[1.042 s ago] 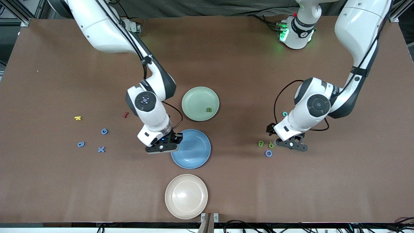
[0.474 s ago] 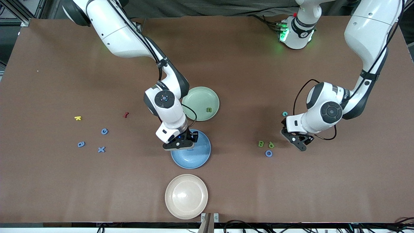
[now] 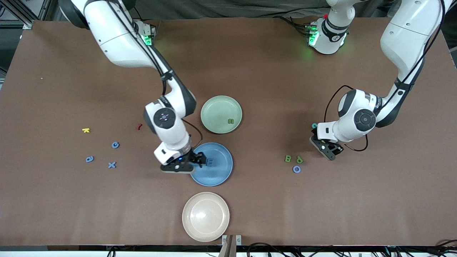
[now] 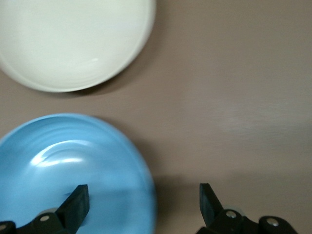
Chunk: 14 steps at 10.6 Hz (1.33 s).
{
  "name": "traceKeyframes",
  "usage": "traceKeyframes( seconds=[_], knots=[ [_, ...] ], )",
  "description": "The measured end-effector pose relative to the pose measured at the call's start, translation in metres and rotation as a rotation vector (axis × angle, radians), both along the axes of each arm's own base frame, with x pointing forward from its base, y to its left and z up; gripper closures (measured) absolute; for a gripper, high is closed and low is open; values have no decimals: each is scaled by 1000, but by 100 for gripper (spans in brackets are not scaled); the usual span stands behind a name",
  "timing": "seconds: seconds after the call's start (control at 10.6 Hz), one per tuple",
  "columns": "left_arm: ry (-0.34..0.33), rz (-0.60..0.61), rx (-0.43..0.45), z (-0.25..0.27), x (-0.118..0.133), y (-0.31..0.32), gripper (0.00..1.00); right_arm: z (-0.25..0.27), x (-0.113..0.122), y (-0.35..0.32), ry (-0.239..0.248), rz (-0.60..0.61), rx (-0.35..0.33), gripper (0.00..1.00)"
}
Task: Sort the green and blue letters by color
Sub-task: 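Release the m with the right gripper while the left gripper grasps green N, then place the green N on the green plate while the right gripper grasps blue x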
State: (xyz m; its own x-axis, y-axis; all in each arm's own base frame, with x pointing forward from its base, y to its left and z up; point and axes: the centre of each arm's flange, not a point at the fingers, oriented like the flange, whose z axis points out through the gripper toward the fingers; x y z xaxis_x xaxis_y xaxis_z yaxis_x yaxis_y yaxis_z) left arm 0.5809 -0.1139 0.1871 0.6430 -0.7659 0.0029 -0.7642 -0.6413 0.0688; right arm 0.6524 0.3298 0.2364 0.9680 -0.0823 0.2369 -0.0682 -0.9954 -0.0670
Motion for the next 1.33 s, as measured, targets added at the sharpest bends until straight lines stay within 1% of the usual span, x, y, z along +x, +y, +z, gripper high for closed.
traceKeyframes(
  seconds=[0.19, 0.28, 0.38, 0.47, 0.66, 0.76, 0.95, 1.04, 1.14, 1.33],
  knots=[
    [16, 9, 2, -6, -7, 7, 11, 0, 8, -64, 27, -2, -35, 0],
    [12, 15, -1, -8, -8, 12, 20, 1, 9, -100, 45, 8, -55, 0],
    [4, 15, -4, -10, -10, 13, 25, -1, 9, -135, 65, 23, -74, 0],
    [-4, 5, -2, -11, -12, 13, 32, -4, 8, -168, 83, 34, -89, 0],
    [-17, -4, 3, -8, -12, 14, 63, -11, 11, -226, 109, 58, -110, 0],
    [-17, -5, 4, -8, -13, 14, 67, -14, 12, -251, 118, 67, -117, 0],
    [-18, -8, 1, -7, -15, 9, 67, -24, 8, -292, 146, 68, -125, 0],
    [-26, 16, -10, -2, -16, -4, 67, -29, 4, -308, 160, 72, -127, 0],
    [-33, 62, -26, 9, -19, -30, 67, -32, 2, -322, 169, 74, -129, 0],
    [-14, 149, -34, 41, -37, -108, 67, -38, -2, -336, 183, 68, -129, 0]
  ],
)
